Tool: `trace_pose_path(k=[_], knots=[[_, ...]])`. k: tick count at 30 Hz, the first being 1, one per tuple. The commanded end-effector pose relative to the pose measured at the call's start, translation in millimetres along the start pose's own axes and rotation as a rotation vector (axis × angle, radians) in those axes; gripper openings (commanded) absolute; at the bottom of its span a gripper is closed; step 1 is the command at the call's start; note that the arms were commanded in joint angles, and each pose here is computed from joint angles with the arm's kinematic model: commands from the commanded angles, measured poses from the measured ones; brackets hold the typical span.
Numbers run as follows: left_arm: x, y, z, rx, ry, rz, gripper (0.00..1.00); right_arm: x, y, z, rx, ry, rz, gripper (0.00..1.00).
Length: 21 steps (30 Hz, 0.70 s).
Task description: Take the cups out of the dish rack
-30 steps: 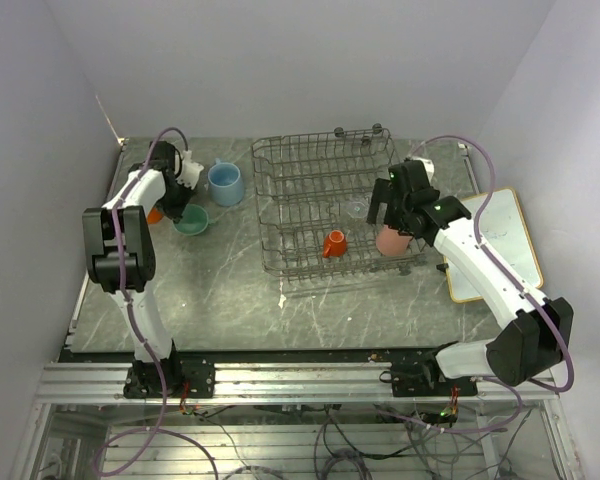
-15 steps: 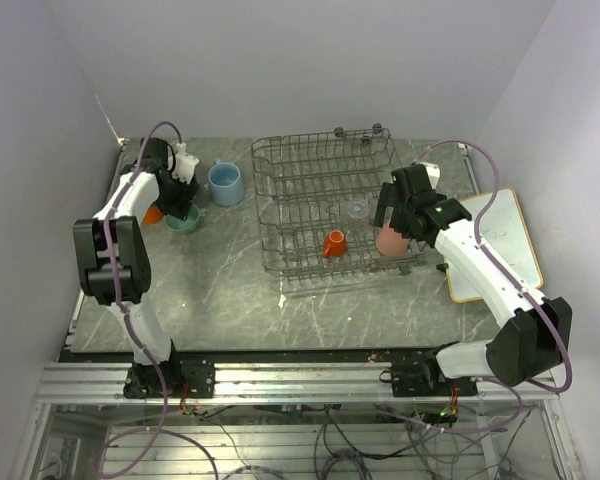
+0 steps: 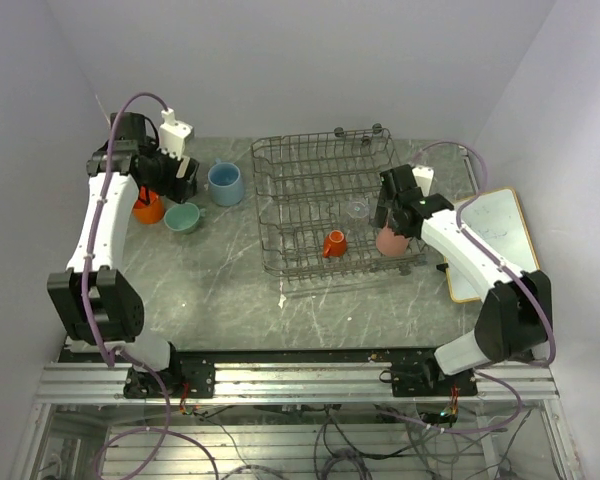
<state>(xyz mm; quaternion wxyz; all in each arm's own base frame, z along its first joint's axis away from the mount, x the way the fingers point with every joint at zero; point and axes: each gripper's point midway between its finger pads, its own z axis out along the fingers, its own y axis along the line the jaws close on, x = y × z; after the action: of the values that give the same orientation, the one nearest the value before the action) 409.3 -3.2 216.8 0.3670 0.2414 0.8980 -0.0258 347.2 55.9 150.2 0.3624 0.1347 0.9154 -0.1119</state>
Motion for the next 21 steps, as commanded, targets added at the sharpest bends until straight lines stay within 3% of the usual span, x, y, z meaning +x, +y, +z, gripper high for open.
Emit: trace_pose_path(k=[1, 7, 12, 18, 21], knots=[[-1, -40, -35, 0.162, -0.028, -0.012, 0.94, -15, -5, 11, 0.075, -0.045, 0.013, 1.0], [-2, -54, -58, 0.189, -0.067, 0.025, 0.95, -10, 4, 23, 0.066, -0.029, 0.002, 0.99], [0, -59, -64, 0.207, -0.063, 0.032, 0.95, -2, 11, 32, 0.049, -0.003, -0.003, 0.89], [4, -61, -66, 0.206, -0.06, 0.036, 0.94, 3, 12, 37, 0.048, 0.006, -0.017, 0.85], [6, -60, -68, 0.193, -0.057, 0.047, 0.94, 4, 14, 37, 0.036, 0.012, -0.012, 0.77]])
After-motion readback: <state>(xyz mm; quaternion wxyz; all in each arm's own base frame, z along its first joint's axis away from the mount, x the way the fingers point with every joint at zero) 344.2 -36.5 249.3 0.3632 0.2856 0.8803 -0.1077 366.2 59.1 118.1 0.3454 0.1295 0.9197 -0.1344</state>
